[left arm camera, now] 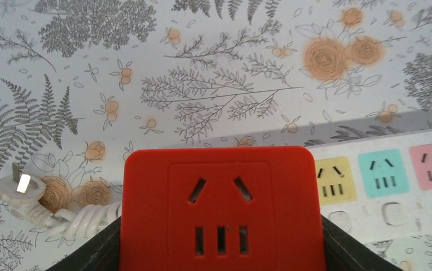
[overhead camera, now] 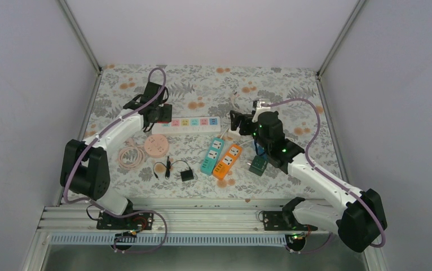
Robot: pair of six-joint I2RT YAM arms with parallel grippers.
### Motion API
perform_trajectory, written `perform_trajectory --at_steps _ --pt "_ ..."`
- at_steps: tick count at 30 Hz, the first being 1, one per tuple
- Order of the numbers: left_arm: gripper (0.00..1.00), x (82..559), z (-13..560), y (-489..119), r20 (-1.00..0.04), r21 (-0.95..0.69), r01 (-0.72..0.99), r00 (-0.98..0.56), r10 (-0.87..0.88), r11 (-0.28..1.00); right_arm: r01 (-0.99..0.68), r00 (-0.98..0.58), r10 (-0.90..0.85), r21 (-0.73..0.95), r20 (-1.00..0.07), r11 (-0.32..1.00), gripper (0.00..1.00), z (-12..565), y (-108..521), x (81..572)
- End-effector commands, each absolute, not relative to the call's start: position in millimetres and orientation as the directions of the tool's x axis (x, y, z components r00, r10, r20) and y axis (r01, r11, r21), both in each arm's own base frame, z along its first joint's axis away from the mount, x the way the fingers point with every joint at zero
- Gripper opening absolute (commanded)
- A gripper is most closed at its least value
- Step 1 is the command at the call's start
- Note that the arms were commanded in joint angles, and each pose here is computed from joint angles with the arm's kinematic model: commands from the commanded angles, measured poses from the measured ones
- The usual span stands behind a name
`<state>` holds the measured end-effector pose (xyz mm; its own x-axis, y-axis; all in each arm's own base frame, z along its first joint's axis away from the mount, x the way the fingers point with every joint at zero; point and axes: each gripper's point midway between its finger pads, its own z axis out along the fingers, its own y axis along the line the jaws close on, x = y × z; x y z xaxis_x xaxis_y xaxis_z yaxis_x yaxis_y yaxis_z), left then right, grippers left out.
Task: Insert the plug
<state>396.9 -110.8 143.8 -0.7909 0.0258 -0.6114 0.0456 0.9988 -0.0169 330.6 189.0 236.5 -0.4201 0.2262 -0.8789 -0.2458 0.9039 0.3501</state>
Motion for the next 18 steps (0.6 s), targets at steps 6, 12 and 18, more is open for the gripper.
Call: perform_trajectory --at_steps 6,12,18 --pt "0.50 411.9 129.3 -109.9 -0.619 -0.052 0.047 -0.786 0.005 0.998 -0.190 -0.428 0.270 0.378 -0.863 0.906 1.00 235.9 181.7 337.5" --pt "0.50 413.0 116.9 -112.7 -0.591 -0.070 0.045 -0.806 -0.005 0.997 -0.172 -0.445 0.271 0.378 -0.854 0.910 1.00 228.5 180.0 337.7" --pt "0.50 413.4 110.3 -114.5 -0.585 -0.084 0.038 -0.811 -0.019 0.996 -0.185 -0.436 0.268 0.377 -0.859 0.908 1.00 229.3 180.2 337.8"
